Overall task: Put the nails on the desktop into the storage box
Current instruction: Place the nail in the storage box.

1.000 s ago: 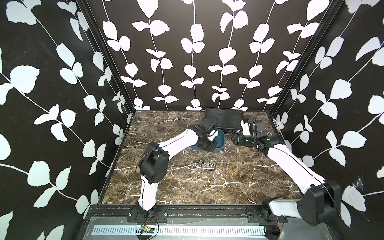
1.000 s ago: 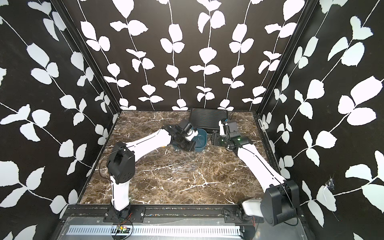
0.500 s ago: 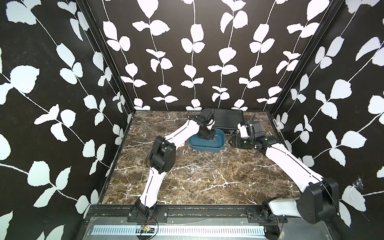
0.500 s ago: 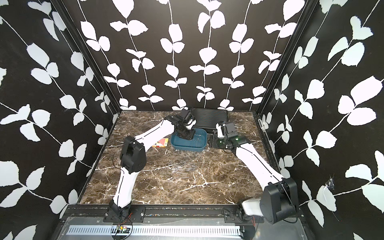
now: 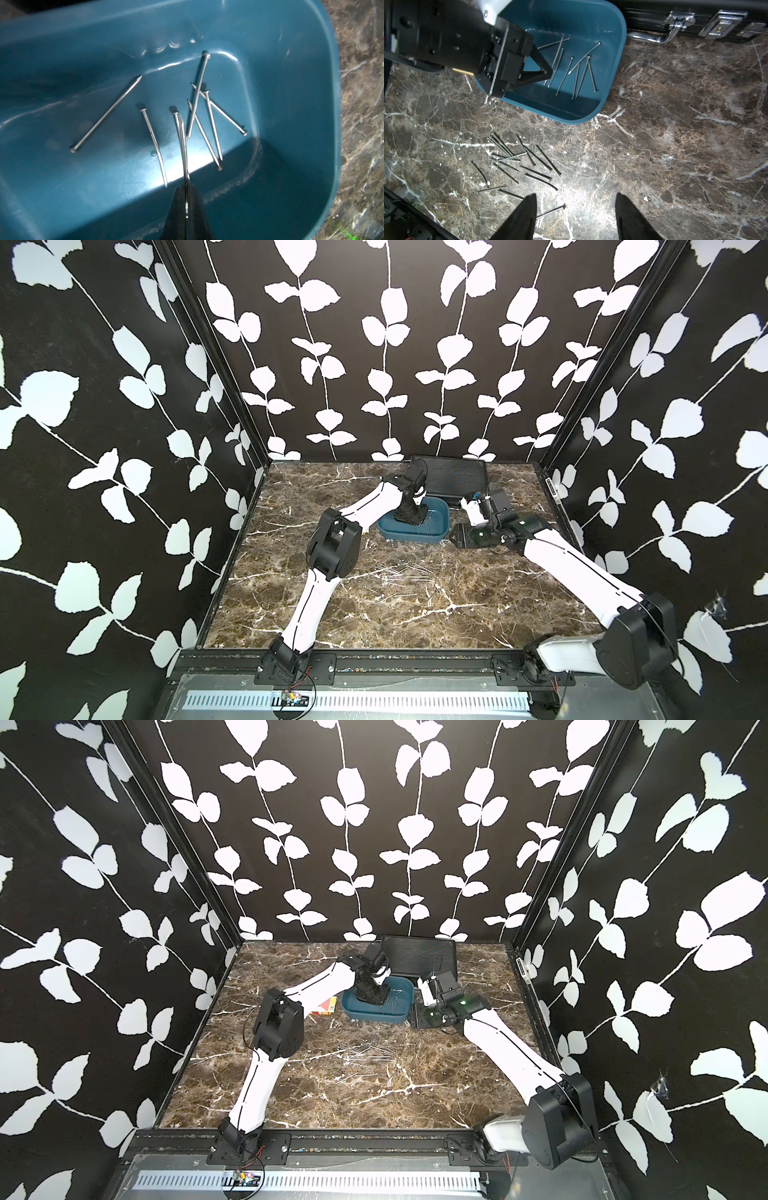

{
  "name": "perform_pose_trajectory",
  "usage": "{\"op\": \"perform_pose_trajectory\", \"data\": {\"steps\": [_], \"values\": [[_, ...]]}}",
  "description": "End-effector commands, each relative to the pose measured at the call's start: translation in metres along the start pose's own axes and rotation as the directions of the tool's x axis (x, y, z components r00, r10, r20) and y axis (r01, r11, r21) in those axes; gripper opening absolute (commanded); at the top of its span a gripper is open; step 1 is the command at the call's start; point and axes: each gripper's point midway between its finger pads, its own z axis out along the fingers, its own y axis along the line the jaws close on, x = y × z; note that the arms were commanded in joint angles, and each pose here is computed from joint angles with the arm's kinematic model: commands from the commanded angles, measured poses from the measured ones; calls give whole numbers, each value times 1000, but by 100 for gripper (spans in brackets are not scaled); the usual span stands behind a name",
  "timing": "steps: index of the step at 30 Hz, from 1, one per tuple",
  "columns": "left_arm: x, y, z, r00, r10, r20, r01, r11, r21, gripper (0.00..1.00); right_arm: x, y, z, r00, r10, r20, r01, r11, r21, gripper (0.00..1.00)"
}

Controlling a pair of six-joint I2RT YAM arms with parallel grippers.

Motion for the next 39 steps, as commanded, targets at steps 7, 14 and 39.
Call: {"op": "perform_pose_trajectory", "data": {"steps": [7,14,39], "values": [[5,-10,-25,1000,12,-6,-12,999,35,26,30,7,17,996,-2,-86,4,1000,26,64],[25,-14,-54,999,-30,-10,31,995,95,31,42,2,27,983,164,-78,-158,985,71,64],[106,39,-114,998,-55,32,58,991,-120,48,81,24,52,865,-320,-386,306,947,-100,62]]}}
